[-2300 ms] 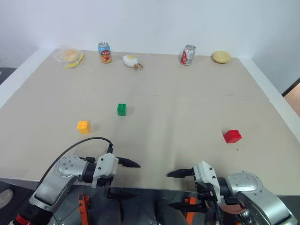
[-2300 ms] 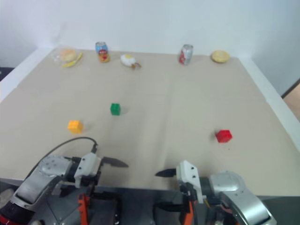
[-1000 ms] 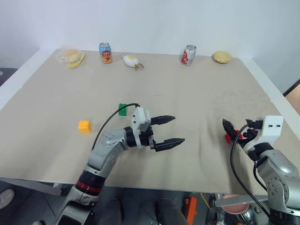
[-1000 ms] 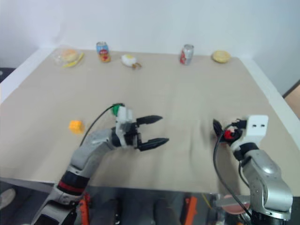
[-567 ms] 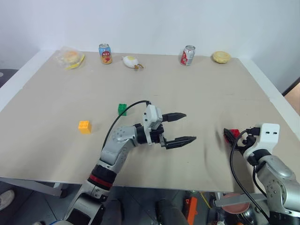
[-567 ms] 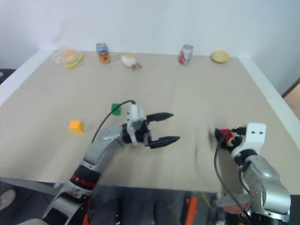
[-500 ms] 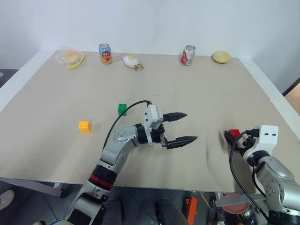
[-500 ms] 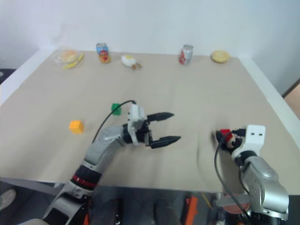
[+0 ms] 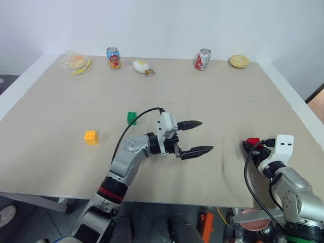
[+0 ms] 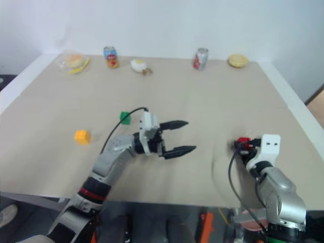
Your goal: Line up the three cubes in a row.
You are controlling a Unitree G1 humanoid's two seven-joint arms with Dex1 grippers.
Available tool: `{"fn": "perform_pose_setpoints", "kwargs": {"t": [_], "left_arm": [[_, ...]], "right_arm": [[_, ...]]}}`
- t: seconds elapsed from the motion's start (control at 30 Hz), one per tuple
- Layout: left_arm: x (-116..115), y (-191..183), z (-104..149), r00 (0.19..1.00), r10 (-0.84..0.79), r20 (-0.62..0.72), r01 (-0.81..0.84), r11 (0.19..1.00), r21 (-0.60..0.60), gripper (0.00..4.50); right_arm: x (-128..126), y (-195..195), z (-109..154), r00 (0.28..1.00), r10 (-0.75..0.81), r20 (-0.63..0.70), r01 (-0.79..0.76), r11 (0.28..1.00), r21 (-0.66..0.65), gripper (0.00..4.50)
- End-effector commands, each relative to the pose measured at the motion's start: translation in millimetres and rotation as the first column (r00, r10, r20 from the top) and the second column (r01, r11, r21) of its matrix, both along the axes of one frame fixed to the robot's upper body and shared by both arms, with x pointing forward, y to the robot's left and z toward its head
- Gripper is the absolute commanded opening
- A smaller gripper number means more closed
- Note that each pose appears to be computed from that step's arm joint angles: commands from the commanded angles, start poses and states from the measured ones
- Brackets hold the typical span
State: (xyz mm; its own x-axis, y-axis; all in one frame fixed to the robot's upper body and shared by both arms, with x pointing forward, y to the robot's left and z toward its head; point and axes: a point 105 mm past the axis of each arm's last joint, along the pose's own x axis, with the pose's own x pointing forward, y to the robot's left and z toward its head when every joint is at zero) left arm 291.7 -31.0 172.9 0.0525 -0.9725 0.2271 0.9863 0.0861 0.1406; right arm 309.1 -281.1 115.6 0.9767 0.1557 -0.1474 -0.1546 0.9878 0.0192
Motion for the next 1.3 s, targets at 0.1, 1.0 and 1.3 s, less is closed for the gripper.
{"fn": "perform_pose_setpoints", "kwargs": {"t": [0.1,1.0,1.3], "left_arm": [[-9.3,41.0,-1.1,0.998,-0.053,0.045,0.050,0.997,0.061,4.50],[-32.9,117.1,-17.1,0.999,0.054,-0.002,-0.052,0.971,0.234,4.50],[-21.1,114.8,-16.4,0.977,0.195,-0.090,-0.175,0.967,0.186,4.50]], "right_arm": [[-18.1,86.3,43.9,0.804,0.594,0.033,-0.586,0.800,-0.131,1.28],[-11.5,137.4,-4.7,0.127,0.963,-0.239,-0.975,0.078,-0.207,1.28],[-15.5,137.7,7.8,0.129,0.973,-0.194,-0.980,0.096,-0.172,4.47]]}}
